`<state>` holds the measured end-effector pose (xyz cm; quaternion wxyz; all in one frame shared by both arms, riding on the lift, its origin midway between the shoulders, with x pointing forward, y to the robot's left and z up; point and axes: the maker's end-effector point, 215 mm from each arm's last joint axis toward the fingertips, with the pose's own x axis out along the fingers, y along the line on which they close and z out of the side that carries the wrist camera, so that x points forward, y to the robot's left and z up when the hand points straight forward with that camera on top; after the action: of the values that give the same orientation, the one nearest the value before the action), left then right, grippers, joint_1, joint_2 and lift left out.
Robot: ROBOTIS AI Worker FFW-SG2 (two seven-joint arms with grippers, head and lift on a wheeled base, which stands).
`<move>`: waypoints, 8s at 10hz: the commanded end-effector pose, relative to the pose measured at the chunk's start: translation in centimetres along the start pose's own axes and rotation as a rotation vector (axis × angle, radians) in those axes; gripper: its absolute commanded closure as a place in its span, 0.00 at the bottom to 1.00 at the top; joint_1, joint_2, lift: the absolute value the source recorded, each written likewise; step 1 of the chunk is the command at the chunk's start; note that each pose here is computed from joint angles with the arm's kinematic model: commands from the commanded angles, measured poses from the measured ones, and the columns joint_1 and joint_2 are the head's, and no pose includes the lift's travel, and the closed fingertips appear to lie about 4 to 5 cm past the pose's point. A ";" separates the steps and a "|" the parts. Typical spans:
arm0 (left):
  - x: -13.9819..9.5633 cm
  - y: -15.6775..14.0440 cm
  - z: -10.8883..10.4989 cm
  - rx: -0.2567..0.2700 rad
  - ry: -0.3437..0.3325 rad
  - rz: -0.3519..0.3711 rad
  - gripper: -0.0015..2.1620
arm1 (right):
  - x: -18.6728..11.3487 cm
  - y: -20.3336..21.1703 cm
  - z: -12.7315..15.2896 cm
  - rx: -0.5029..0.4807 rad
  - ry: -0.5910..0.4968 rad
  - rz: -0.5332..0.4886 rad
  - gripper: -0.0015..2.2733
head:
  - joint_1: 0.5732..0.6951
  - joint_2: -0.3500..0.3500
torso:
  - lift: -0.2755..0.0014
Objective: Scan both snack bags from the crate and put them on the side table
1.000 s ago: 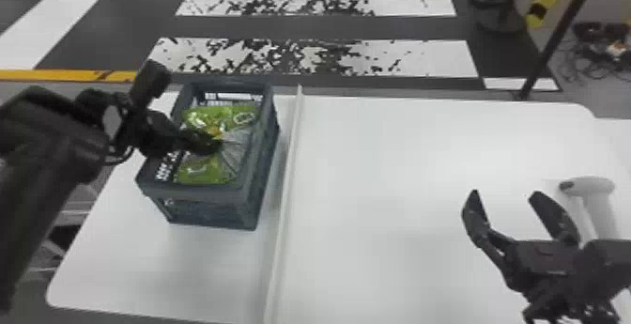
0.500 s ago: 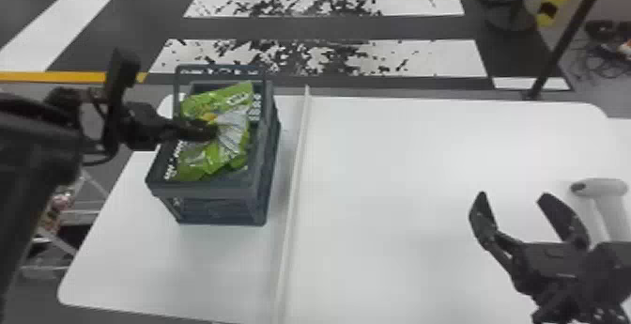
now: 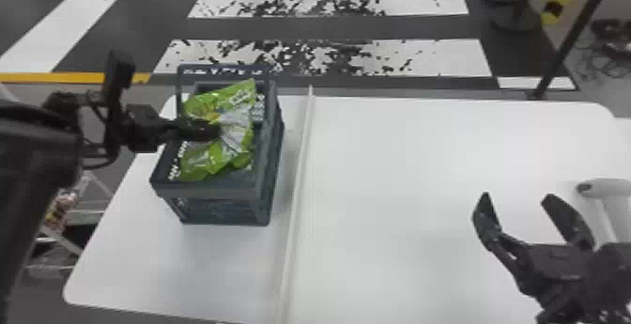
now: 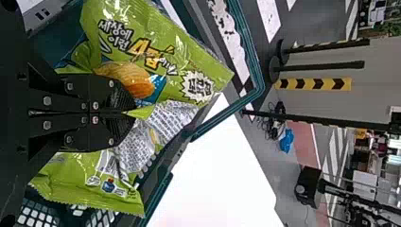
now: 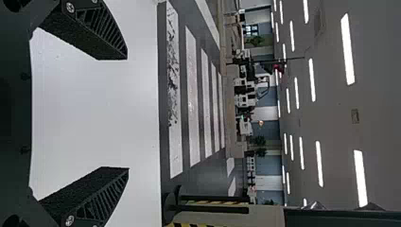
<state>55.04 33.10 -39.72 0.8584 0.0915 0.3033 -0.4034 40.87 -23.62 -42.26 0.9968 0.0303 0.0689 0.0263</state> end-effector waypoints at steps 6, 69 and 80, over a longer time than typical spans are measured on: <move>-1.1 0.4 -0.1 -0.082 -0.204 -0.049 0.99 | 0.0 0.3 -0.2 0.003 0.003 0.003 0.04 | 1.00 0.67 | 0.68; -9.9 -12.6 -1.9 -0.195 -0.618 0.536 0.04 | 3.6 5.8 -13.9 -0.133 0.459 0.189 0.99 | 1.00 0.79 | 0.68; -9.2 -12.8 -2.7 -0.218 -0.613 0.523 0.04 | -0.2 7.4 -4.7 -0.122 0.307 0.208 0.99 | 1.00 0.78 | 0.68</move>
<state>39.73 31.68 -35.34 0.9872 -0.0499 0.0411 -0.1458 39.48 -16.89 -47.32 0.9655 -0.0283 0.2237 0.1300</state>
